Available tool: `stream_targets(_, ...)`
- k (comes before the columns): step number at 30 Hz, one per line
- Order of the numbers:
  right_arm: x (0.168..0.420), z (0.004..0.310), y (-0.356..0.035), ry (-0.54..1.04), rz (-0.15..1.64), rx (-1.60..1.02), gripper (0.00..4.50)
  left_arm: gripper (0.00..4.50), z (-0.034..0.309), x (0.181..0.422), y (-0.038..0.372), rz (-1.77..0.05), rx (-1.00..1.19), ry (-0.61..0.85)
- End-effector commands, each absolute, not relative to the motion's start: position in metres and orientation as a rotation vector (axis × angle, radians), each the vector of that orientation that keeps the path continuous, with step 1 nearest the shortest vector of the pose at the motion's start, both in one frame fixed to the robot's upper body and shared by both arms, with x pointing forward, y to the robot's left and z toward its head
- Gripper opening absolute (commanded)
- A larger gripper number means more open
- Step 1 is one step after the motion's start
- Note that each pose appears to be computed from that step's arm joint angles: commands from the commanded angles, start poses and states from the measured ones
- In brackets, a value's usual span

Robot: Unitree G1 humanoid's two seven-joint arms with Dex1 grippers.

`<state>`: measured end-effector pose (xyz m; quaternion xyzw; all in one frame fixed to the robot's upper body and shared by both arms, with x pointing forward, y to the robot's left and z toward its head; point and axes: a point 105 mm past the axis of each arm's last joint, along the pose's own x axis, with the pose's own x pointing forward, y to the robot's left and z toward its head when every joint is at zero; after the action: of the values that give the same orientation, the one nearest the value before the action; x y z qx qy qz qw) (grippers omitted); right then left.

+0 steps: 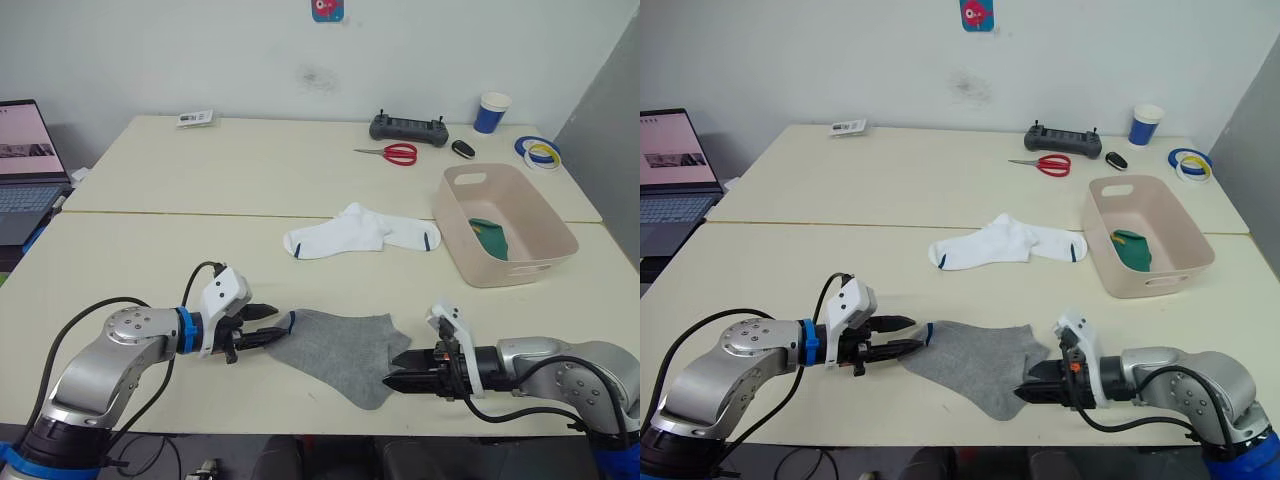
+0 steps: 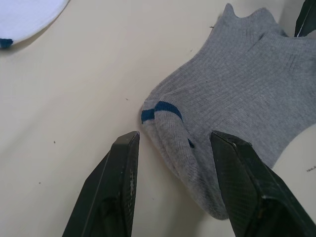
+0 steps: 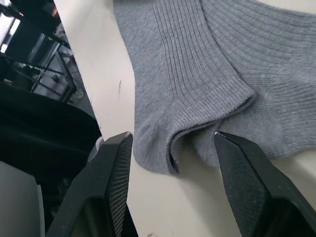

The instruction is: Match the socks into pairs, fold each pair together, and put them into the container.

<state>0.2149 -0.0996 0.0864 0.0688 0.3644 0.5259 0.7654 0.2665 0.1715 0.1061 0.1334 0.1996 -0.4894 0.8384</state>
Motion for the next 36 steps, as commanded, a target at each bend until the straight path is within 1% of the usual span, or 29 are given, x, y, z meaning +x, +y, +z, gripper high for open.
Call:
stream_targets(1,0.214,0.089,-0.096,0.782,1.172,0.144,2.79,2.3,0.109,0.266,0.168,-1.043,0.299,0.401)
stream_targets(2,0.213,0.089,-0.095,0.782,1.177,0.147,2.79,2.3,0.11,0.266,0.168,-1.045,0.299,0.402)
stream_targets(4,0.214,0.09,-0.094,0.782,1.179,0.148,2.79,1.94,0.11,0.266,0.168,-1.047,0.3,0.402)
stream_targets(6,0.216,0.09,-0.093,0.774,1.174,0.147,2.41,1.4,0.109,0.265,0.167,-1.051,0.301,0.404)
stream_targets(7,0.216,0.09,-0.093,0.772,1.175,0.15,2.17,1.05,0.109,0.264,0.167,-1.052,0.301,0.405)
stream_targets(10,0.218,0.089,-0.093,0.768,1.173,0.152,1.15,0.06,0.109,0.262,0.167,-1.054,0.297,0.408)
stream_targets(12,0.217,0.09,-0.093,0.764,1.179,0.151,0.38,0.0,0.11,0.262,0.167,-1.052,0.29,0.406)
stream_targets(13,0.216,0.09,-0.093,0.762,1.182,0.151,0.07,0.0,0.11,0.262,0.168,-1.051,0.288,0.406)
stream_targets(20,0.216,0.1,-0.094,0.729,1.23,0.143,0.03,0.0,0.116,0.262,0.169,-1.025,0.238,0.391)
stream_targets(24,0.214,0.119,-0.093,0.688,1.287,0.135,0.03,0.0,0.129,0.253,0.169,-1.03,0.154,0.391)
stream_targets(29,0.21,0.131,-0.097,0.683,1.326,0.125,0.03,0.0,0.136,0.246,0.172,-1.018,0.115,0.405)
stream_targets(34,0.225,0.137,-0.107,0.659,1.312,0.047,0.03,0.0,0.133,0.248,0.168,-0.988,0.084,0.396)
stream_targets(36,0.236,0.136,-0.111,0.649,1.296,0.004,0.03,0.0,0.129,0.248,0.164,-0.977,0.069,0.395)
